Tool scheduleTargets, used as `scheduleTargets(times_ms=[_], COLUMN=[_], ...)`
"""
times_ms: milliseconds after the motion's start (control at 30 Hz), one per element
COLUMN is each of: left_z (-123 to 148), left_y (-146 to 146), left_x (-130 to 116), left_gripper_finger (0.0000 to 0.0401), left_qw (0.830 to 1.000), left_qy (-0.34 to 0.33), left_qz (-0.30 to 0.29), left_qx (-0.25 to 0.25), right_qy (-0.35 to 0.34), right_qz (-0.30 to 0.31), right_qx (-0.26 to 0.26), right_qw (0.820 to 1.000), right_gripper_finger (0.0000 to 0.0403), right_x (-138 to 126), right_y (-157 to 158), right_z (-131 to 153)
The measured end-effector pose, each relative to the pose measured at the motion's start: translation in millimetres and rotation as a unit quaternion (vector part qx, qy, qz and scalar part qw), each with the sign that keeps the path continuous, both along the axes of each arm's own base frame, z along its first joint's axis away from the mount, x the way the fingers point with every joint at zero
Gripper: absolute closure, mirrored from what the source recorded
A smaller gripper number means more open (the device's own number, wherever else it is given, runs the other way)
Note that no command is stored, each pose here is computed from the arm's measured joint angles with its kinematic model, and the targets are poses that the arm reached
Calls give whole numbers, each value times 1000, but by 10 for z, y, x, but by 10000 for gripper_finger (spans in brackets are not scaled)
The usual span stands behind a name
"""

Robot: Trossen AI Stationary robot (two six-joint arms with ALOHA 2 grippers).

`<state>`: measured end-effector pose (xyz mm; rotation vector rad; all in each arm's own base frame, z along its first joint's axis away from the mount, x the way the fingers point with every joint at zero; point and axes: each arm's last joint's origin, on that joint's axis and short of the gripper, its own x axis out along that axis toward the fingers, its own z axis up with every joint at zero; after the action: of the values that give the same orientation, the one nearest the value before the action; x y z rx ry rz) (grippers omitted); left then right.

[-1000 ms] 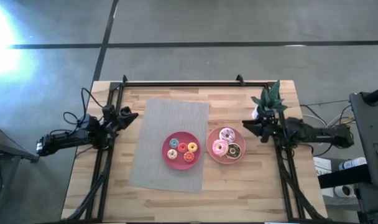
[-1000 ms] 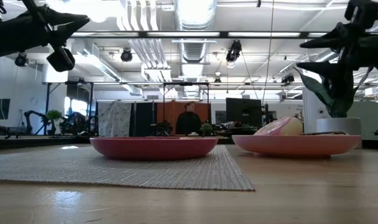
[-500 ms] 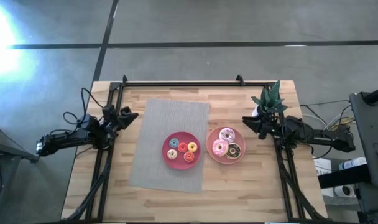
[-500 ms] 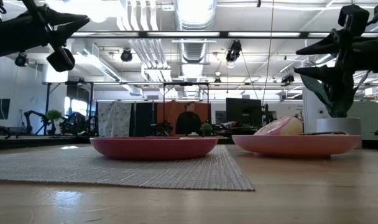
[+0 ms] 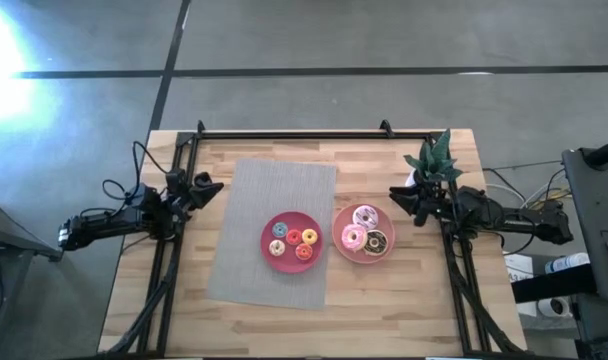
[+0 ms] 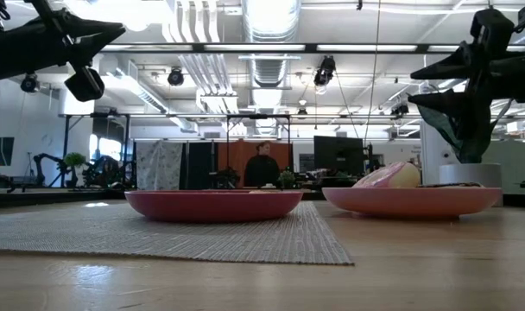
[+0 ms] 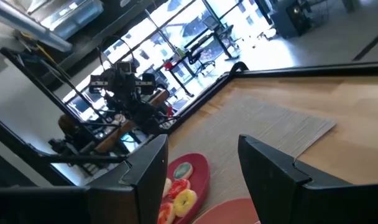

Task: Pick & Place donuts
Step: Return to Home Position

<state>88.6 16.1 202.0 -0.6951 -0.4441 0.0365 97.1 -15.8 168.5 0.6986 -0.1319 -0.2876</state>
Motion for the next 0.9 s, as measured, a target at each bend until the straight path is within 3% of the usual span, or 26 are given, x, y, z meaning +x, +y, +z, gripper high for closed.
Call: scheduleTargets(times_ms=[133,200,333,467,533,667,900], left_z=[0,0,-1,-1,-1,-1,-1], left_y=[0,0,0,0,0,0,-3], left_x=[0,0,0,0,0,0,1], left_gripper_finger=[401,401,401,401,401,401,401], left_qw=[1000,1000,1000,1000,1000,1000,1000], left_qy=[0,0,0,0,0,0,0], left_qz=[0,0,0,0,0,0,-2], left_qx=[0,0,0,0,0,0,0], right_qy=[5,24,69,83,72,33,57], right_qz=[-1,-3,4,43,92,195,161], right_qx=[-15,-73,-221,-314,-345,-380,-350], right_qw=[1000,997,973,945,931,904,921], right_gripper_finger=[216,216,216,216,216,216,216], right_x=[0,1,2,9,13,12,23], right_y=[0,-1,6,31,62,129,102], right_z=[0,-1,-2,-3,-2,1,-19])
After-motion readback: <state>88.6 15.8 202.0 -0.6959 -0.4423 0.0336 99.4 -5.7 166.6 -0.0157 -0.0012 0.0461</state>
